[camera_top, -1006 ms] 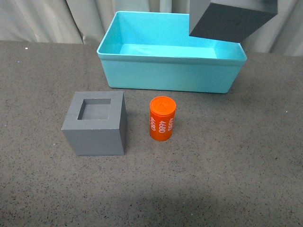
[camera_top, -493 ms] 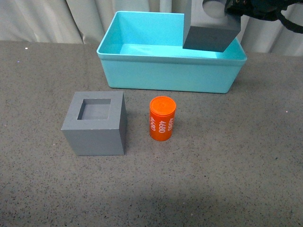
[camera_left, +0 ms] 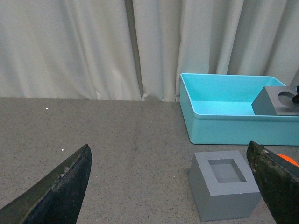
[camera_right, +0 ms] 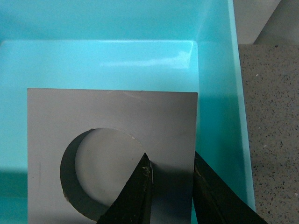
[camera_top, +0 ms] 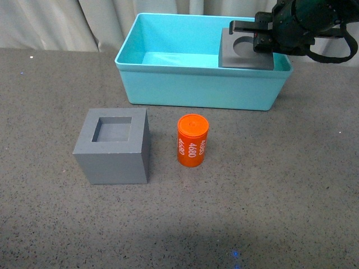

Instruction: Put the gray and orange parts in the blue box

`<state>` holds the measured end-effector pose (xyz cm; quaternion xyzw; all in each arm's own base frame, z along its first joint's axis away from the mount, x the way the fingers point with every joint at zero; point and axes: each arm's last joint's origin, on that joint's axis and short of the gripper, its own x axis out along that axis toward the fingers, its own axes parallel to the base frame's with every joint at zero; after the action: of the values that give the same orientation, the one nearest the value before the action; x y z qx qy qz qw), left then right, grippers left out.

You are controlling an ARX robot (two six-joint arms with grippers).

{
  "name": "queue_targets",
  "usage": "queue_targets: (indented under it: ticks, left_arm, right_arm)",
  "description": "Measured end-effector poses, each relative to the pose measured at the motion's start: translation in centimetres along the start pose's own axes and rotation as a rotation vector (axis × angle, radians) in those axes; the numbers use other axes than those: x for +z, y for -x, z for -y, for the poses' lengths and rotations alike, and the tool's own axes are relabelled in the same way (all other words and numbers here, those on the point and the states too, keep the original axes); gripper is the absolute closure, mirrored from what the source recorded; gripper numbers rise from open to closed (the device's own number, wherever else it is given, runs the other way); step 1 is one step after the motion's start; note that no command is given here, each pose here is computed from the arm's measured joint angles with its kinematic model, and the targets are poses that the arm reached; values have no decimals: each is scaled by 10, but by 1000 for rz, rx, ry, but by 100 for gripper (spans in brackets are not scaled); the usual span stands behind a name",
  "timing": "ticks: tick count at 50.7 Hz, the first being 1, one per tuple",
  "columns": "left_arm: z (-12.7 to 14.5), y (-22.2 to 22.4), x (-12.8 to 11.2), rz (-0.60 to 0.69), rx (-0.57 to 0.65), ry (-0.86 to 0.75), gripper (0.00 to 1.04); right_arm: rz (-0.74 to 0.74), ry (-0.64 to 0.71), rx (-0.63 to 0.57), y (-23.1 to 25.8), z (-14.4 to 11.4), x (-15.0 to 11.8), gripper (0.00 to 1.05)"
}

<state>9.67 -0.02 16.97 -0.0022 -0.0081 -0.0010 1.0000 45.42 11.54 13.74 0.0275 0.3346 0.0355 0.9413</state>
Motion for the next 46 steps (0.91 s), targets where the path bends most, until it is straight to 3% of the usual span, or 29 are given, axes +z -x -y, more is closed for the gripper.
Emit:
queue_targets:
  ticks: [21,36,42,44,46]
  left_arm:
    - [0,0,0,0,0,0,7]
    - [0,0,0,0,0,0,7]
    - [0,0,0,0,0,0,7]
    - [0,0,0,0,0,0,7]
    - [0,0,0,0,0,0,7]
  right_arm:
    - [-75,7,-35,-15,3,-2,87]
    - [21,-4,11,-3,3,-1,33]
    - [152,17,36,27,5,2,12]
    - [205,20,47,41,6,5,8]
    - [272,34,51,61,8,7,10]
